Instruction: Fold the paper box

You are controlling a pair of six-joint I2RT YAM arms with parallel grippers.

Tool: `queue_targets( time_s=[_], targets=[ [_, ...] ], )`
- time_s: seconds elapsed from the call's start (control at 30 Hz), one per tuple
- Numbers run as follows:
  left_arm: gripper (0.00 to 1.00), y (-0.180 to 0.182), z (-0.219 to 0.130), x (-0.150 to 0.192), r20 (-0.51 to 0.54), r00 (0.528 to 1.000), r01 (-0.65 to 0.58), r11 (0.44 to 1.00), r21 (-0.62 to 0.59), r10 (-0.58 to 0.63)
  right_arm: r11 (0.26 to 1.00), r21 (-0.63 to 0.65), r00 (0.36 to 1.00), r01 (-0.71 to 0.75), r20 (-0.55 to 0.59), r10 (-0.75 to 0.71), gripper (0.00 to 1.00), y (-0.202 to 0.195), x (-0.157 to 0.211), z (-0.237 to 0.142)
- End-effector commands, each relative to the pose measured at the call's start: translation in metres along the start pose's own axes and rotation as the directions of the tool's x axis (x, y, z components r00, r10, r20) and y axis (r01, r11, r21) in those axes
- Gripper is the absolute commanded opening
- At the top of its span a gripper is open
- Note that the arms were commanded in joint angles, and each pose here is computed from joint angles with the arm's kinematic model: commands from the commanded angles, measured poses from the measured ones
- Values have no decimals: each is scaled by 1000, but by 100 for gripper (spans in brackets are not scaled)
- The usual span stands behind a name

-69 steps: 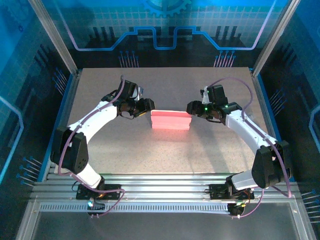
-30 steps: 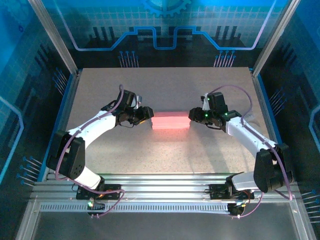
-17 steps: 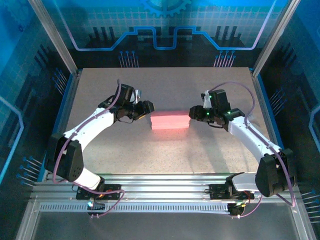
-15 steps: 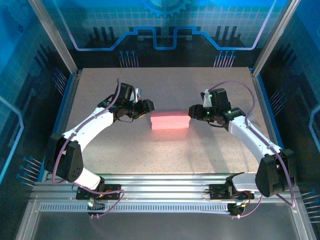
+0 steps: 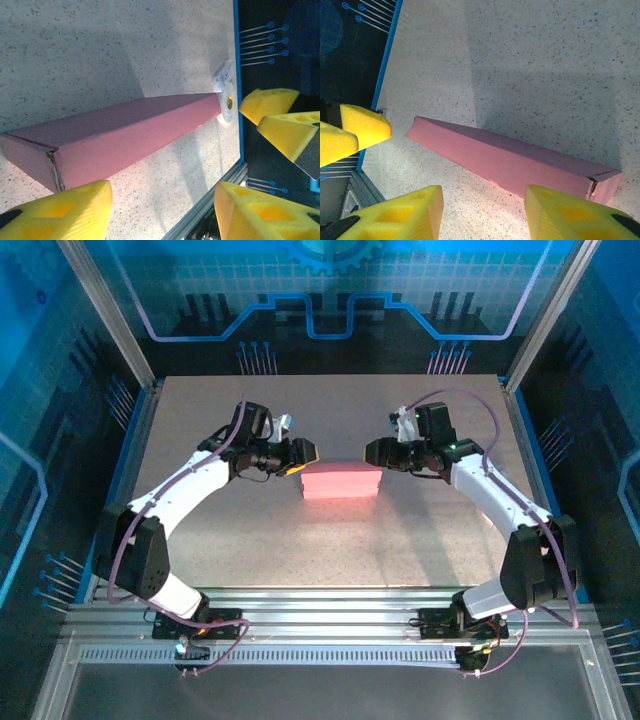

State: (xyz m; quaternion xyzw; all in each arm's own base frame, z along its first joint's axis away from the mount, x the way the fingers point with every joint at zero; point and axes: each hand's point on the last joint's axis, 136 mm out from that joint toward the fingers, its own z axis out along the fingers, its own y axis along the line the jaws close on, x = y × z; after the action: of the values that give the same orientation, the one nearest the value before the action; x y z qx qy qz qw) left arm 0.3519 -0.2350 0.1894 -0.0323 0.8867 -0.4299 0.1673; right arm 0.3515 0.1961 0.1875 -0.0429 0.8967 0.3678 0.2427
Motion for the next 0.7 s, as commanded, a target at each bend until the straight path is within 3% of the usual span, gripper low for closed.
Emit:
queue_targets(
  time_s=[0.0, 0.67],
  targets=[
    [58, -11, 6, -2, -32, 999, -40, 998, 48, 42, 999, -42, 1000, 10, -11, -10, 48, 5, -7, 0],
    [58, 35, 27, 22, -74, 997, 10, 1000, -24, -11, 999, 48, 997, -22, -76, 25, 48, -32, 24, 18]
  ],
)
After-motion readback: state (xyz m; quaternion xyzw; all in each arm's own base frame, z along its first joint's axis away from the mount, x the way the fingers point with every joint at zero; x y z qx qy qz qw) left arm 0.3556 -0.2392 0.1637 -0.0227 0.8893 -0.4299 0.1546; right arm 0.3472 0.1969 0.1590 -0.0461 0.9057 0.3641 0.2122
